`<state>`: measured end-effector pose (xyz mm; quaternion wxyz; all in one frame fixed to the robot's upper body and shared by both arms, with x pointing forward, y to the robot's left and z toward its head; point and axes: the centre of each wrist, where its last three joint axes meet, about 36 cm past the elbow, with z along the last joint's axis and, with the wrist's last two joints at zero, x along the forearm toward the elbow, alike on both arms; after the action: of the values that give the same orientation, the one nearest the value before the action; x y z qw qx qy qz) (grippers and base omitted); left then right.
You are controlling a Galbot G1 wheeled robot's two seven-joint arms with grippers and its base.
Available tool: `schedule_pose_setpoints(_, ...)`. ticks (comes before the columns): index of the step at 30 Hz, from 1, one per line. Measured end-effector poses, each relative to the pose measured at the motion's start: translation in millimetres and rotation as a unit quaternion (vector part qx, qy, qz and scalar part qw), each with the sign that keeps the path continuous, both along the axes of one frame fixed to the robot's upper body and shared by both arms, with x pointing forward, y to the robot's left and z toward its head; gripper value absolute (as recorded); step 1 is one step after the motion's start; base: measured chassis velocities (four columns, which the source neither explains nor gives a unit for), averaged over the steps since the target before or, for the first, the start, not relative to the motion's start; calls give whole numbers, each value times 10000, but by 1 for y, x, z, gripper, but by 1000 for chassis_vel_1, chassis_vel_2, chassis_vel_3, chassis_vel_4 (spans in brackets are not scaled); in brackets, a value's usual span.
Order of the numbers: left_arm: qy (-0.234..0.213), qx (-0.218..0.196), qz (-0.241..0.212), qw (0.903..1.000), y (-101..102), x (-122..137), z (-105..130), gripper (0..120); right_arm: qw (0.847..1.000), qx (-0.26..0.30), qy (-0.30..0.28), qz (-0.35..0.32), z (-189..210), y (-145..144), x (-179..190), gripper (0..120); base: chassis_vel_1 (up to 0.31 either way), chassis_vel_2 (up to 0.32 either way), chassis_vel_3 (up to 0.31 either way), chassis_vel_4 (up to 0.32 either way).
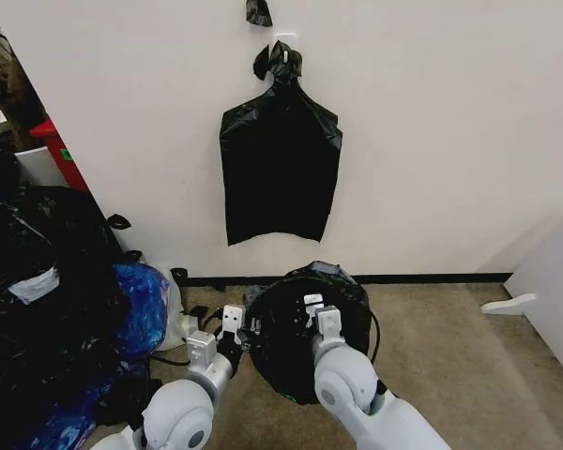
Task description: Place the garbage bag over the trash bin.
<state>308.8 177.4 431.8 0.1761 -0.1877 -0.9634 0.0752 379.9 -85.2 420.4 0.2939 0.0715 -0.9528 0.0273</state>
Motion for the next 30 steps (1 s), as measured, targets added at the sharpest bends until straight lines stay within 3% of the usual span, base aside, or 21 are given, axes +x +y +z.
schedule_pose_setpoints(8, -108, -26, -106, 9999, -1, -8, 4, 0, 9995, -151, 159, -242, -14, -19, 12, 0, 0, 0, 0, 0)
schedule_pose_setpoints(30, -263, -96, -389, 9989, -5, -26, 11, 0, 9974, -319, 273, -577, -34, -31, 30, 0, 0, 0, 0, 0)
